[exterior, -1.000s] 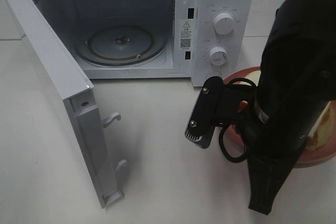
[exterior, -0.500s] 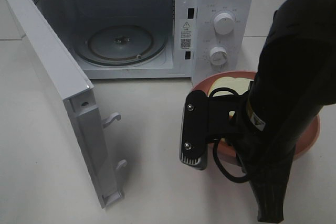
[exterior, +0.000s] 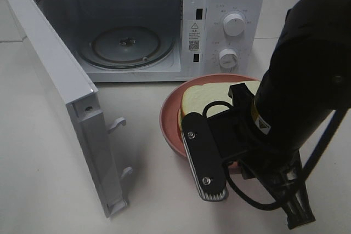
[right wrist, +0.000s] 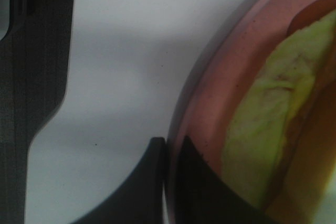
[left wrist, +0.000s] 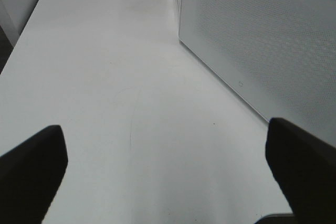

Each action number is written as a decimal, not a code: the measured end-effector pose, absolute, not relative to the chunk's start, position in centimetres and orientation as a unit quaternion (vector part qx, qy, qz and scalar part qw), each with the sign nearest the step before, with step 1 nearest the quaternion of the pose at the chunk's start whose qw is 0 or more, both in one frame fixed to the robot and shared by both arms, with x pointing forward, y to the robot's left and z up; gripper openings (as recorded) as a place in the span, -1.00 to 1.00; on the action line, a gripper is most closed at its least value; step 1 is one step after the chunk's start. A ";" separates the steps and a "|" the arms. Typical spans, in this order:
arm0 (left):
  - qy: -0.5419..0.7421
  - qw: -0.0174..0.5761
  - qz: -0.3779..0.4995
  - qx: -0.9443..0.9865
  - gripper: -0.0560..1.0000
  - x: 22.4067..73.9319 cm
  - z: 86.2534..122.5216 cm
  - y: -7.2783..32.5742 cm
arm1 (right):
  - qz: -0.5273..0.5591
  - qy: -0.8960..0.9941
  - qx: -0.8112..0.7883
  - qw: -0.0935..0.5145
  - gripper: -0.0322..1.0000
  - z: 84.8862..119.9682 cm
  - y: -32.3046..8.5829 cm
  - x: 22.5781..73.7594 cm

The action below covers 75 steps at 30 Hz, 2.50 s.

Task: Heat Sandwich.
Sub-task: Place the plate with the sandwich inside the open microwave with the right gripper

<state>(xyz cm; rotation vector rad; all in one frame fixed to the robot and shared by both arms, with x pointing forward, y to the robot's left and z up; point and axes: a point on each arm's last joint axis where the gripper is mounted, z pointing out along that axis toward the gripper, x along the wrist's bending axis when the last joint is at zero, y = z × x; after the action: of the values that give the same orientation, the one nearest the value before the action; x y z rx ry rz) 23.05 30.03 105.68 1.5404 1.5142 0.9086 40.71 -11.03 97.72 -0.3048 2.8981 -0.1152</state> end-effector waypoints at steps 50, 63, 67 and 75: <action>0.595 0.389 0.357 0.606 0.94 23.0 105.7 30.0 | 0.028 0.926 -0.343 0.154 -0.89 98.0 -9.8 46.3; 0.595 0.389 0.357 0.606 0.94 23.0 105.7 30.0 | 0.035 0.925 -0.346 0.155 -0.89 97.1 -7.0 49.2; 0.595 0.389 0.357 0.606 0.94 23.0 105.7 30.0 | 0.036 0.924 -0.346 0.159 -0.89 96.9 -6.1 50.1; 0.595 0.389 0.357 0.606 0.94 23.0 105.7 30.0 | 0.040 0.924 -0.343 0.165 -0.89 96.5 -4.6 51.8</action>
<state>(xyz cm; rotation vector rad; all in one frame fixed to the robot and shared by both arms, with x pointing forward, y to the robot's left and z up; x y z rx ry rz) 23.05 30.03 105.68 1.5404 1.5142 0.9086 51.76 -4.58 96.50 -0.9778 2.6328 0.1134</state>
